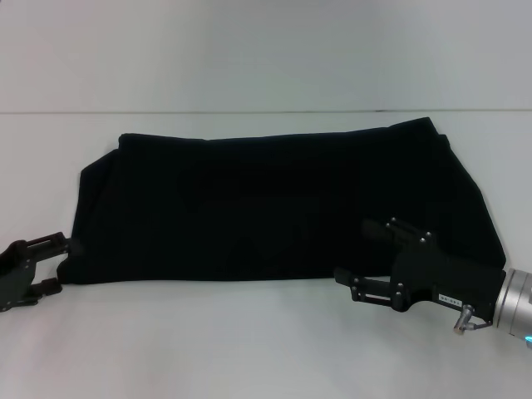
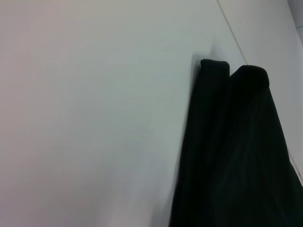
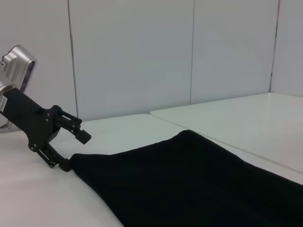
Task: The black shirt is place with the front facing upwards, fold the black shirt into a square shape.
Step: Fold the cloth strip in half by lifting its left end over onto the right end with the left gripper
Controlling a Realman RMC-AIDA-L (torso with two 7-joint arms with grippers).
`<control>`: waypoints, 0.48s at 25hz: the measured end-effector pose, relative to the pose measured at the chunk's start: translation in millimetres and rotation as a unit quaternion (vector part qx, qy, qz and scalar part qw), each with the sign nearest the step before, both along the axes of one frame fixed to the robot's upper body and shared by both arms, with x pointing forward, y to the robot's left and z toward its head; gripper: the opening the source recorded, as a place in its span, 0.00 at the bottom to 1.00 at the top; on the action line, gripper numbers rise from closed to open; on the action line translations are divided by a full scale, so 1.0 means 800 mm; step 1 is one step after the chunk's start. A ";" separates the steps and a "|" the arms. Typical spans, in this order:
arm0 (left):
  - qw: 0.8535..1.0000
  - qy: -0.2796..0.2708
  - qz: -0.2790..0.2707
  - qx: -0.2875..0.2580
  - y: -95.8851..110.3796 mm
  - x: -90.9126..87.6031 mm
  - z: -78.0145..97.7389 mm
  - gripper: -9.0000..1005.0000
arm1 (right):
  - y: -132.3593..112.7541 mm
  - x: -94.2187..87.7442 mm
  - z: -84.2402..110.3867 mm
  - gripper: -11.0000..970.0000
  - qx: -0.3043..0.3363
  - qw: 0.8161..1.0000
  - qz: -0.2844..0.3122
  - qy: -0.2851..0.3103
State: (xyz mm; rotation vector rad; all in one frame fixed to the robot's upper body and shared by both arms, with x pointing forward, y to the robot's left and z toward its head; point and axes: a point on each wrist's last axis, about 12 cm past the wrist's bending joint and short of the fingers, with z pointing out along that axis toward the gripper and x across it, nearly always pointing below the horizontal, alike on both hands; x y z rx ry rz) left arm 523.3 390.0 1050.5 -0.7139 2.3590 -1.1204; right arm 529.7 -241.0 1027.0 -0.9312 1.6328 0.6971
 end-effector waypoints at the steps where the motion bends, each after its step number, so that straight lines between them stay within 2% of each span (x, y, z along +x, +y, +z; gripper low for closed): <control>1: 1.000 0.000 0.001 0.001 0.000 0.001 0.000 0.92 | 0.000 0.000 0.000 0.96 0.000 1.000 0.000 0.000; 12: 1.000 -0.009 -0.027 0.006 -0.025 0.021 0.004 0.85 | 0.000 -0.001 0.000 0.96 0.004 1.000 0.001 0.002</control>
